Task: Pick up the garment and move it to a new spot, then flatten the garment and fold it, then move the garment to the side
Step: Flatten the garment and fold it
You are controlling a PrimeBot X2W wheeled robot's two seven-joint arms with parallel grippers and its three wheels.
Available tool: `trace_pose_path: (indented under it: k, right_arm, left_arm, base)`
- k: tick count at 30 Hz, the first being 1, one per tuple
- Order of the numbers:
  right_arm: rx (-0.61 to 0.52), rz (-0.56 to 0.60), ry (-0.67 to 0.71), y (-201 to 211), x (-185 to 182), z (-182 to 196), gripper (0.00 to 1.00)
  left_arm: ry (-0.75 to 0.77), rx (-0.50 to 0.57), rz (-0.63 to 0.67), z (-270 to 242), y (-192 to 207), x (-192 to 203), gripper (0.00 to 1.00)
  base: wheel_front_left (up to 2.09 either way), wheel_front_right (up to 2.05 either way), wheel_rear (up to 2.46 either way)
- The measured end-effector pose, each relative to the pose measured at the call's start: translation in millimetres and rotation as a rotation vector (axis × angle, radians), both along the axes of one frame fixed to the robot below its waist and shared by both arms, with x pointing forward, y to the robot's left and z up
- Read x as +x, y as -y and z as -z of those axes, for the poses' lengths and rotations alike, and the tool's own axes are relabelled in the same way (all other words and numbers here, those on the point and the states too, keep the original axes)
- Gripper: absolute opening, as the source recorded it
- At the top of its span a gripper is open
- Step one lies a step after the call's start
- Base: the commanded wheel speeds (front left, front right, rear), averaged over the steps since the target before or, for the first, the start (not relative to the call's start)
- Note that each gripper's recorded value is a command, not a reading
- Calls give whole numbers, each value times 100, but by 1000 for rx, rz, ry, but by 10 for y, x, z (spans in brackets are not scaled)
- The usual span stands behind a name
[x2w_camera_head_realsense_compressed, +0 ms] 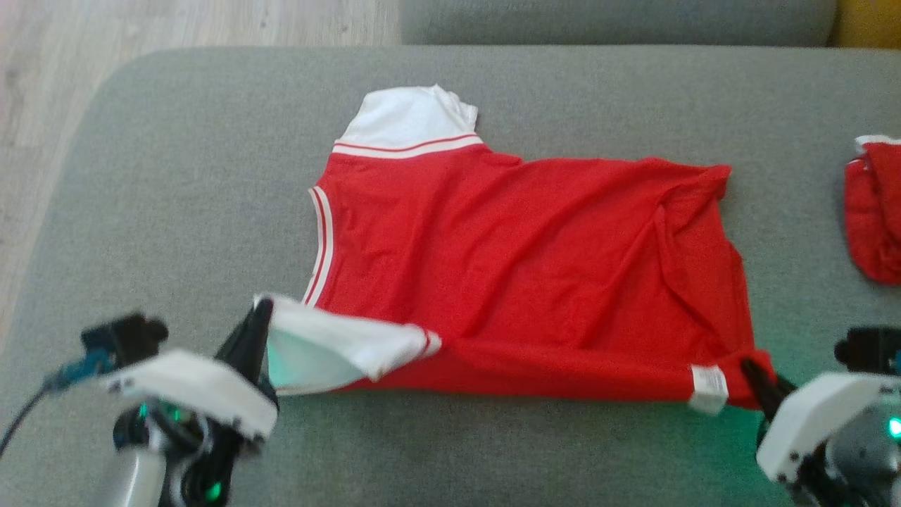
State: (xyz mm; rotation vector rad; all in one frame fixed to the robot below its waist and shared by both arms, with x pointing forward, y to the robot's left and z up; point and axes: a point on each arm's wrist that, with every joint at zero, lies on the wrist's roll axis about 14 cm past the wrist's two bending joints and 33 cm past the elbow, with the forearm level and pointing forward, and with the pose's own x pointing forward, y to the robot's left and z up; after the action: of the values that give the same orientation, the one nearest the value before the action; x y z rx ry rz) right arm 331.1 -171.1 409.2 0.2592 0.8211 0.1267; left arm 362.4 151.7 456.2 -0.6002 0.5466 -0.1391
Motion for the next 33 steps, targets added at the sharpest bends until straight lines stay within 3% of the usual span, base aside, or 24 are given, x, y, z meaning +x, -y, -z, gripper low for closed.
trace_pose_path:
  k: [6, 7, 8, 9, 16, 21, 24, 27, 33]
  right_arm:
    - [14, -9, -13, -59, 249, 123, 0]
    - [15, -12, -7, -69, 279, 135, 16]
    - [25, -7, 1, -78, 309, 141, 74]
    - [31, -5, 10, -87, 337, 147, 100]
    - [61, 32, 180, -113, 547, 22, 100]
    - [31, 38, 425, -87, 727, -309, 100]
    - [-43, 2, 605, -74, 826, -633, 100]
    - [-83, -19, 743, -122, 865, -948, 100]
    - [-106, -15, 792, -187, 653, -1098, 100]
  left_arm:
    - [-85, 31, 53, 288, -3, 283, 0]
    - [-102, 34, 62, 346, 9, 291, 0]
    - [-116, 35, 72, 397, 28, 290, 23]
    - [-128, 34, 81, 442, 44, 286, 100]
    - [-87, 39, 32, 506, 22, 317, 100]
    - [154, 252, -69, 214, -229, 473, 100]
    - [312, 407, -97, -22, -327, 503, 100]
    - [428, 496, -110, -217, -319, 484, 100]
    - [523, 574, -126, -420, -304, 406, 100]
  base:
    - [0, 0, 0]
    - [0, 0, 0]
    - [0, 0, 0]
    - [0, 0, 0]
    - [0, 0, 0]
    - [0, 0, 0]
    - [0, 0, 0]
    - [0, 0, 0]
    - [0, 0, 0]
